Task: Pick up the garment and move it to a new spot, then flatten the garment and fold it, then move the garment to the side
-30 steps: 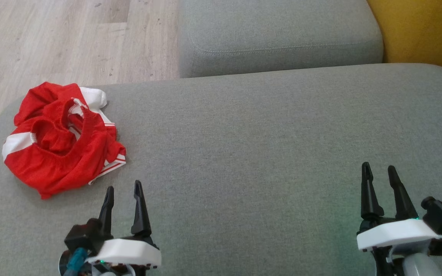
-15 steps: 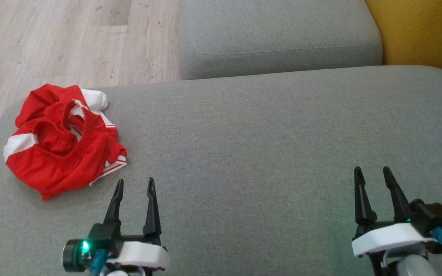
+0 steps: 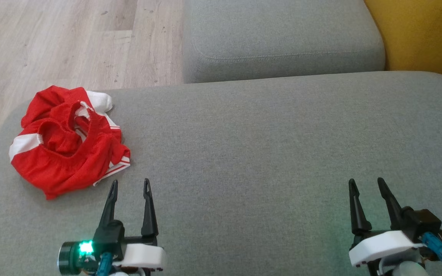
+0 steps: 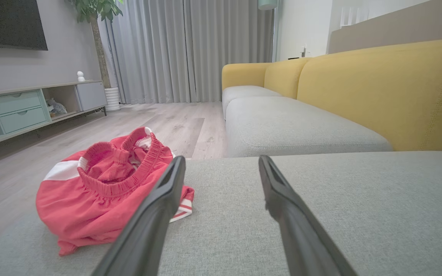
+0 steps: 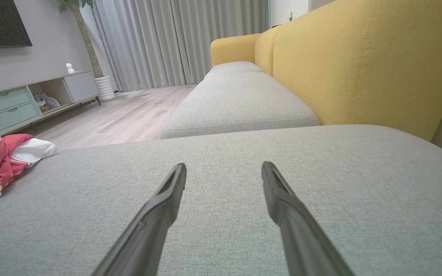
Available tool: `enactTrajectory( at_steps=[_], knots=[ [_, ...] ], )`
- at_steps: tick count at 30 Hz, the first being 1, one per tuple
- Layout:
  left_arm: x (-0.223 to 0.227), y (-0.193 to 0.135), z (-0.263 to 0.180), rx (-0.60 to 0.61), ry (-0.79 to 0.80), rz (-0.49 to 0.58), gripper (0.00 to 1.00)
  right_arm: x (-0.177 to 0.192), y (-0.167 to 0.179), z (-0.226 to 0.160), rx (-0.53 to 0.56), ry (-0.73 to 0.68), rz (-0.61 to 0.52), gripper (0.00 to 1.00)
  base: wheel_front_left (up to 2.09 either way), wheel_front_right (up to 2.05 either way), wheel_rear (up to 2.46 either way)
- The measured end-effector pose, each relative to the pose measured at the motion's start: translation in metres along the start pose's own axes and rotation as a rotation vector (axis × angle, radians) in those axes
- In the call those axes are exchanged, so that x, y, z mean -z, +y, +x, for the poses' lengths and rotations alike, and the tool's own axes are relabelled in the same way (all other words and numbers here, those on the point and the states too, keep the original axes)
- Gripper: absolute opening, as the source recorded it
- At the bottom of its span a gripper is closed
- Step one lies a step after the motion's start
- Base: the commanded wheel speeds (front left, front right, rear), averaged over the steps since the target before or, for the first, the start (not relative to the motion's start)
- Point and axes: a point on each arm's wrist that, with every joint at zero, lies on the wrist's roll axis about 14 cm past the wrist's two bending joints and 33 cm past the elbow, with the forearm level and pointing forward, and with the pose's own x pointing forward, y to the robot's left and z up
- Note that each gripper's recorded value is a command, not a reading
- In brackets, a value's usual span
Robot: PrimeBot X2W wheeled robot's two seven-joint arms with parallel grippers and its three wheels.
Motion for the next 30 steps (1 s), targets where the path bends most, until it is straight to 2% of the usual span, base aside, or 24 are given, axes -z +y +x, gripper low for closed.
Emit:
enactTrajectory(
  at_steps=[17, 23, 30],
  knots=[
    [0.008, 0.01, -0.005, -0.039, 0.028, -0.028, 1.0, 0.006, 0.012, 0.001, -0.036, 0.018, -0.004, 1.0, 0.0, 0.0, 0.0],
    [0.01, 0.026, -0.012, -0.095, 0.033, -0.028, 1.0, 0.013, 0.029, 0.006, -0.094, 0.045, -0.01, 1.0, 0.0, 0.0, 0.0],
    [0.01, 0.065, -0.031, -0.222, 0.033, -0.03, 1.0, 0.019, 0.07, 0.024, -0.225, 0.069, -0.023, 1.0, 0.0, 0.0, 0.0]
  ],
)
